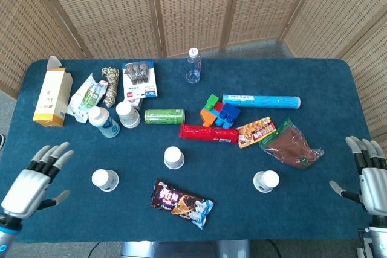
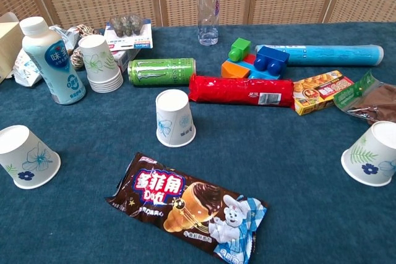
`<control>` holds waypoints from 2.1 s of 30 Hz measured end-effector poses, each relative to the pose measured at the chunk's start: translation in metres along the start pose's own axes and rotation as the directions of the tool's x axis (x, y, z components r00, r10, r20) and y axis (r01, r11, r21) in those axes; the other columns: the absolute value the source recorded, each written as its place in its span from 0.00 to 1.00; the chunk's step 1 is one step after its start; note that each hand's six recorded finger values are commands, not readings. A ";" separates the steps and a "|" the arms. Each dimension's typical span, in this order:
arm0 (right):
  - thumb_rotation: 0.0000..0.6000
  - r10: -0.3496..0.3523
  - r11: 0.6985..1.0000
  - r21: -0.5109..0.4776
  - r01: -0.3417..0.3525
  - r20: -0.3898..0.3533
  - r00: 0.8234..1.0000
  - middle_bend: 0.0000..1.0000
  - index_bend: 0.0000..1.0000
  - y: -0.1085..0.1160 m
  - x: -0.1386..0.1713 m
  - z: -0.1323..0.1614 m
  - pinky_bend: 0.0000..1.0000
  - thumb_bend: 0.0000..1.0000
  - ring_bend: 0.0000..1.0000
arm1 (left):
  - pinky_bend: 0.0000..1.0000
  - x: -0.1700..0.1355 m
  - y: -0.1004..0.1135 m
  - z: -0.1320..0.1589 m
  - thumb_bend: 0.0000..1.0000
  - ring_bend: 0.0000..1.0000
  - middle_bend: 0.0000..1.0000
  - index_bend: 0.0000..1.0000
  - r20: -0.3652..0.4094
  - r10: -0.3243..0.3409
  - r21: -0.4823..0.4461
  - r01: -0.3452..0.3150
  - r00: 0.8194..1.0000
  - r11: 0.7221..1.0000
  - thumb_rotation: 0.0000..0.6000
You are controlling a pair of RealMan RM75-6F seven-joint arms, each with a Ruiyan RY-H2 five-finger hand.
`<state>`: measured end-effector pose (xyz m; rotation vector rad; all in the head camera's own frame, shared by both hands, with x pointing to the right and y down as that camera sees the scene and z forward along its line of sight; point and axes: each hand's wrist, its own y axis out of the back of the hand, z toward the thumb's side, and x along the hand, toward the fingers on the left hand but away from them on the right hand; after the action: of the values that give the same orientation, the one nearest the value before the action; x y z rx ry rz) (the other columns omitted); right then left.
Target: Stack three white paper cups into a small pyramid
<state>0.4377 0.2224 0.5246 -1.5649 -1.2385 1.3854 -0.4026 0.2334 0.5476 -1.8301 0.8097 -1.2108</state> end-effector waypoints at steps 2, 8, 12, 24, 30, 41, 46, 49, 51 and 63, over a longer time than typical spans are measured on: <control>1.00 0.002 1.000 0.000 -0.002 0.002 1.000 0.00 0.01 0.000 0.000 -0.001 0.00 0.15 0.00 | 0.00 0.011 0.002 0.014 0.27 0.00 0.00 0.00 0.028 -0.015 0.000 0.015 1.000 1.000 1.00; 1.00 0.002 1.000 -0.002 -0.002 0.007 1.000 0.00 0.01 -0.001 0.000 -0.003 0.00 0.15 0.00 | 0.00 0.044 0.005 0.057 0.27 0.00 0.00 0.00 0.103 -0.082 0.030 0.080 0.991 0.996 1.00; 1.00 0.011 1.000 -0.003 -0.011 0.014 1.000 0.00 0.01 -0.002 -0.001 -0.005 0.00 0.15 0.00 | 0.00 0.065 0.008 0.083 0.27 0.00 0.00 0.00 0.136 -0.104 0.114 0.089 0.985 0.990 1.00; 1.00 0.005 1.000 -0.028 -0.005 0.017 1.000 0.00 0.01 0.001 -0.002 -0.007 0.00 0.15 0.00 | 0.00 0.124 -0.025 0.137 0.27 0.00 0.00 0.00 0.135 -0.191 0.313 0.141 0.972 0.939 1.00; 1.00 0.008 0.999 -0.034 -0.007 0.019 1.000 0.00 0.01 0.001 -0.002 -0.009 0.00 0.15 0.00 | 0.00 0.152 -0.045 0.168 0.27 0.00 0.00 0.00 0.139 -0.224 0.338 0.166 0.965 0.926 1.00; 1.00 0.005 0.999 -0.049 -0.004 0.031 1.000 0.00 0.01 0.004 -0.004 -0.014 0.00 0.15 0.00 | 0.00 0.180 -0.063 0.191 0.27 0.00 0.00 0.00 0.076 -0.236 0.384 0.190 0.969 0.904 1.00; 1.00 0.003 0.998 -0.057 -0.001 0.035 0.999 0.00 0.01 0.004 -0.004 -0.015 0.00 0.15 0.00 | 0.00 0.189 -0.068 0.198 0.28 0.00 0.00 0.00 0.060 -0.236 0.400 0.193 0.970 0.896 1.00; 1.00 0.003 0.998 -0.059 -0.001 0.039 0.999 0.00 0.01 0.005 -0.005 -0.017 0.00 0.15 0.00 | 0.00 0.193 -0.071 0.200 0.27 0.00 0.00 0.00 0.049 -0.231 0.410 0.192 0.972 0.892 1.00; 1.00 0.005 0.998 -0.060 -0.003 0.039 0.999 0.00 0.01 0.005 -0.005 -0.017 0.00 0.15 0.00 | 0.00 0.194 -0.075 0.201 0.28 0.00 0.00 0.00 0.041 -0.241 0.412 0.203 0.970 0.888 1.00; 1.00 0.006 0.997 -0.071 -0.003 0.041 0.999 0.00 0.01 0.005 -0.005 -0.018 0.00 0.16 0.00 | 0.17 0.202 -0.090 0.212 0.28 0.02 0.05 0.06 0.037 -0.233 0.437 0.194 0.972 0.878 1.00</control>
<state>0.4566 0.2172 0.5246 -1.5946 -1.3227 1.3970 -0.1272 0.1643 0.6629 -1.6143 0.2579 -1.3141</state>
